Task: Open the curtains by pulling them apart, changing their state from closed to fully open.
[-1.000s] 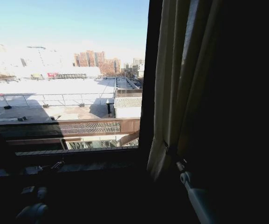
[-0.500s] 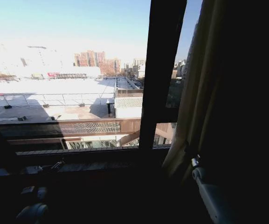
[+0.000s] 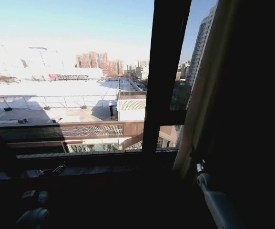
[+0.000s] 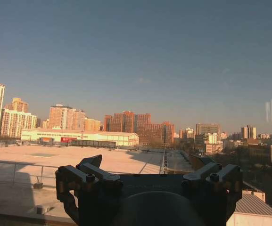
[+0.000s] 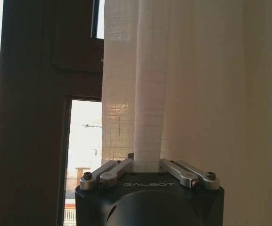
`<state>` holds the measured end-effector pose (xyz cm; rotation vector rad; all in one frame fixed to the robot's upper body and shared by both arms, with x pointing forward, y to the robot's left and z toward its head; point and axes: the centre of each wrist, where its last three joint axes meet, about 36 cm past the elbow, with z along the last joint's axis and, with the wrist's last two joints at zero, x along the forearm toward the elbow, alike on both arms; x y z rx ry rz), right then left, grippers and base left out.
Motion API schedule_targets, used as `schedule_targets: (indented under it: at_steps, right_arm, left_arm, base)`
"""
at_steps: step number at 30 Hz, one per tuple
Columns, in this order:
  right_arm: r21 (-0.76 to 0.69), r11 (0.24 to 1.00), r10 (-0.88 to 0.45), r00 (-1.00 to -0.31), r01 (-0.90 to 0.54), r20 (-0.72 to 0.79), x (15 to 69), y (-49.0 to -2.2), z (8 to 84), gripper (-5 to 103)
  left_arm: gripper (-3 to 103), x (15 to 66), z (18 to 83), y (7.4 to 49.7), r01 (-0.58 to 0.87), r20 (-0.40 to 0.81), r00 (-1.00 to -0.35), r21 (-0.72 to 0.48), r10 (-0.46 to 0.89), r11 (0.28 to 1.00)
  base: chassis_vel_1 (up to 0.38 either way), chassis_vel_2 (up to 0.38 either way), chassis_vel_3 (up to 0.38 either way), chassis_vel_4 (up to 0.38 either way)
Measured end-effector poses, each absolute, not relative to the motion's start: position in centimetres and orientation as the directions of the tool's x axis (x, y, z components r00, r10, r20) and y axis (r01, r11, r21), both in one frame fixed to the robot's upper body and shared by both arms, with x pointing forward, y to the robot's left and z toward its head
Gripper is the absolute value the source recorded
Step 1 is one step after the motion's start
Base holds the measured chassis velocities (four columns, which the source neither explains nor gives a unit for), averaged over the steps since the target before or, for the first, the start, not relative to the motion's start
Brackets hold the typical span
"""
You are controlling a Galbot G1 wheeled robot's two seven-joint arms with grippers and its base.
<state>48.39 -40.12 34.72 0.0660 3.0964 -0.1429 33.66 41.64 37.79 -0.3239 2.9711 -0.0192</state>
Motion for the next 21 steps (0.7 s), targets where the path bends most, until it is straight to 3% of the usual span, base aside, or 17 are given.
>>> schedule_targets:
  at_steps: [3,5,7,14,17,21]
  right_arm:
    - [-0.054,0.996,-0.079,-0.996,-0.076,-0.052,47.1,-37.7,35.2,22]
    - [-0.042,0.994,-0.105,-0.993,-0.103,-0.051,46.8,-37.2,35.4,22]
    - [-0.021,0.988,-0.154,-0.986,-0.153,-0.069,46.1,-35.9,35.6,33]
    - [-0.035,0.99,-0.136,-0.988,-0.134,-0.074,44.7,-34.3,36.0,60]
    - [-0.038,0.991,-0.128,-0.989,-0.126,-0.074,43.9,-34.1,36.1,65]
    - [-0.036,0.991,-0.128,-0.989,-0.126,-0.071,42.5,-33.8,36.5,87]
  left_arm:
    - [100,33.7,37.8,41.6,-0.213,-0.15,-0.965,-0.029,-0.215,0.977]
    - [100,33.7,37.8,41.6,-0.213,-0.15,-0.965,-0.029,-0.215,0.977]
    - [100,33.7,37.8,41.6,-0.213,-0.15,-0.965,-0.029,-0.215,0.977]
    - [100,33.7,37.8,41.6,-0.213,-0.15,-0.965,-0.029,-0.215,0.977]
    - [100,33.7,37.8,41.6,-0.213,-0.15,-0.965,-0.029,-0.215,0.977]
    - [100,33.7,37.8,41.6,-0.213,-0.15,-0.965,-0.029,-0.215,0.977]
  base:
    - [0.0,0.0,0.0,0.0]
    - [0.0,0.0,0.0,0.0]
    - [0.0,0.0,0.0,0.0]
    - [0.0,0.0,0.0,0.0]
    - [0.0,0.0,0.0,0.0]
    - [0.0,0.0,0.0,0.0]
